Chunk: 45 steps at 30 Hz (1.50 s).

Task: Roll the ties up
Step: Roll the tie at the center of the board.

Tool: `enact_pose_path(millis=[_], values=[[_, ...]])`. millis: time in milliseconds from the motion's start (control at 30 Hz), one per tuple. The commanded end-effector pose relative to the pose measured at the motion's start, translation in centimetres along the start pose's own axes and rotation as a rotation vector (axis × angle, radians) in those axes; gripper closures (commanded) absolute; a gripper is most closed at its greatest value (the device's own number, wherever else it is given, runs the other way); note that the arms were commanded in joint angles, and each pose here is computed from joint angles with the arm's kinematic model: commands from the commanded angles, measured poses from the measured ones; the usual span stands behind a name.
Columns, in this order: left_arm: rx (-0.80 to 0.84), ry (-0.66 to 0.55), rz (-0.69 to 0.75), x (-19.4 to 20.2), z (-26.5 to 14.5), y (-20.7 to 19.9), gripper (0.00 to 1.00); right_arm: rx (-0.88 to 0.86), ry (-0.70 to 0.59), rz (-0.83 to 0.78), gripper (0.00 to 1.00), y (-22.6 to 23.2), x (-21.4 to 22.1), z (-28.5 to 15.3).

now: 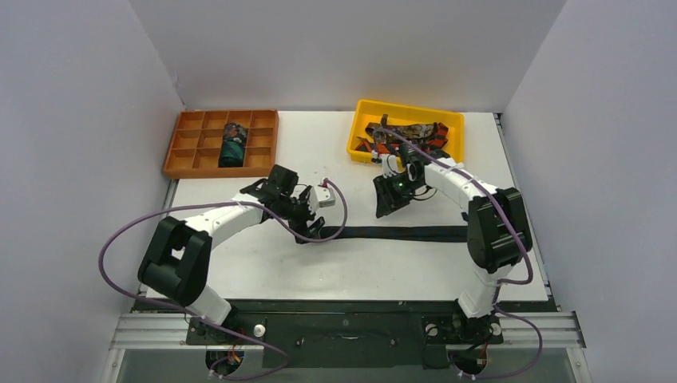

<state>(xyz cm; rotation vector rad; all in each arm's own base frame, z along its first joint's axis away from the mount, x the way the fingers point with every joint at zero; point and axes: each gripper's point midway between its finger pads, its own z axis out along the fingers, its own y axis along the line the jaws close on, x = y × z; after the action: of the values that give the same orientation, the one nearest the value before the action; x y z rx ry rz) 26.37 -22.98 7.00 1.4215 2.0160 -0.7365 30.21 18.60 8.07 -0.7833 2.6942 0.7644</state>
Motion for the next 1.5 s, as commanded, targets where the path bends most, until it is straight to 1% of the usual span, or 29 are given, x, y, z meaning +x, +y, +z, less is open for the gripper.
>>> enact_pose_path(millis=[0,33,167,200,300,400,467,533,567,600,633,667,700,733,767,800,833,867,900,933,967,1000,1033,1133,1200,1333,1467], values=[[0.023,0.073,0.044,0.3,0.8,0.3,0.27,-0.068,-0.067,0.015,0.69,2.8,-3.0,2.6],[0.017,0.07,0.052,0.1,1.2,0.3,0.28,-0.058,-0.046,0.013,0.69,2.6,-2.7,3.3],[-0.026,0.181,0.14,0.9,3.5,0.2,0.27,-0.025,0.036,0.023,0.69,1.7,-1.0,5.6],[-0.027,0.19,0.162,0.6,4.0,0.0,0.27,-0.008,0.052,0.018,0.69,1.2,-0.5,5.8],[-0.046,0.232,0.174,0.7,5.0,0.3,0.25,0.031,0.11,0.009,0.69,-0.1,1.4,6.9],[-0.052,0.228,0.189,0.0,5.5,0.6,0.26,0.093,0.158,-0.005,0.71,-1.8,2.8,7.3],[-0.009,0.208,0.186,-0.7,5.5,-0.3,0.29,0.127,0.193,-0.007,0.73,-2.9,4.0,7.4],[0.043,0.174,0.15,-1.3,5.2,-1.7,0.33,0.147,0.214,-0.007,0.74,-3.6,4.8,7.1],[0.055,0.127,0.135,-2.4,4.9,-2.3,0.35,0.153,0.221,-0.002,0.74,-3.9,5.1,6.9],[0.059,0.112,0.075,-2.3,4.7,-2.8,0.35,0.16,0.219,-0.01,0.74,-4.1,5.1,6.6],[0.05,0.039,0.06,-3.9,4.1,-2.7,0.36,0.162,0.215,-0.008,0.74,-4.3,5.2,6.3],[0.053,0.021,-0.053,-3.6,4.0,-3.2,0.36,0.159,0.198,-0.012,0.74,-4.1,4.8,5.9],[0.052,-0.057,-0.108,-4.4,3.3,-2.9,0.32,0.153,0.186,-0.012,0.74,-4.0,4.6,5.7],[0.047,-0.127,-0.215,-5.8,3.0,-2.6,0.24,0.132,0.154,-0.018,0.74,-3.3,3.9,5.1],[0.054,-0.165,-0.304,-5.3,2.2,-2.3,0.2,0.101,0.126,-0.022,0.73,-2.6,3.3,4.8],[0.031,-0.232,-0.472,-6.0,1.3,-1.0,0.13,0.091,0.087,-0.025,0.72,-1.9,2.5,4.1],[0.041,-0.26,-0.548,-5.4,0.8,-1.1,0.11,0.065,0.053,-0.031,0.71,-1.1,1.8,3.8],[0.033,-0.334,-0.664,-6.0,-0.1,0.2,0.09,0.053,0.012,-0.035,0.7,-0.2,1.0,3.0],[0.037,-0.34,-0.732,-4.8,-0.3,-0.1,0.08,0.033,-0.023,-0.025,0.69,0.6,0.2,2.7],[0.04,-0.379,-0.808,-4.9,-0.9,0.4,0.09,0.023,-0.055,-0.031,0.69,1.3,-0.4,2.0],[0.044,-0.369,-0.853,-3.8,-0.7,0.1,0.1,-0.001,-0.085,-0.021,0.69,2.0,-1.0,1.8],[0.048,-0.379,-0.894,-3.7,-0.7,0.1,0.11,-0.014,-0.106,-0.009,0.69,2.6,-1.3,1.5],[0.049,-0.365,-0.927,-2.7,-0.3,-0.2,0.12,-0.041,-0.128,0.027,0.69,3.2,-1.8,1.4],[0.049,-0.393,-1.006,-2.1,0.5,0.0,0.2,-0.094,-0.131,0.087,0.7,4.3,-2.2,2.1],[0.062,-0.378,-1.043,-1.6,1.2,0.0,0.26,-0.131,-0.116,0.126,0.73,4.8,-2.0,2.9],[0.098,-0.349,-1.09,-1.4,2.4,0.3,0.37,-0.176,-0.091,0.172,0.84,5.5,-1.7,4.7],[0.133,-0.335,-1.116,-1.5,3.8,0.4,0.43,-0.199,-0.052,0.203,0.95,5.8,-1.2,6.1]])
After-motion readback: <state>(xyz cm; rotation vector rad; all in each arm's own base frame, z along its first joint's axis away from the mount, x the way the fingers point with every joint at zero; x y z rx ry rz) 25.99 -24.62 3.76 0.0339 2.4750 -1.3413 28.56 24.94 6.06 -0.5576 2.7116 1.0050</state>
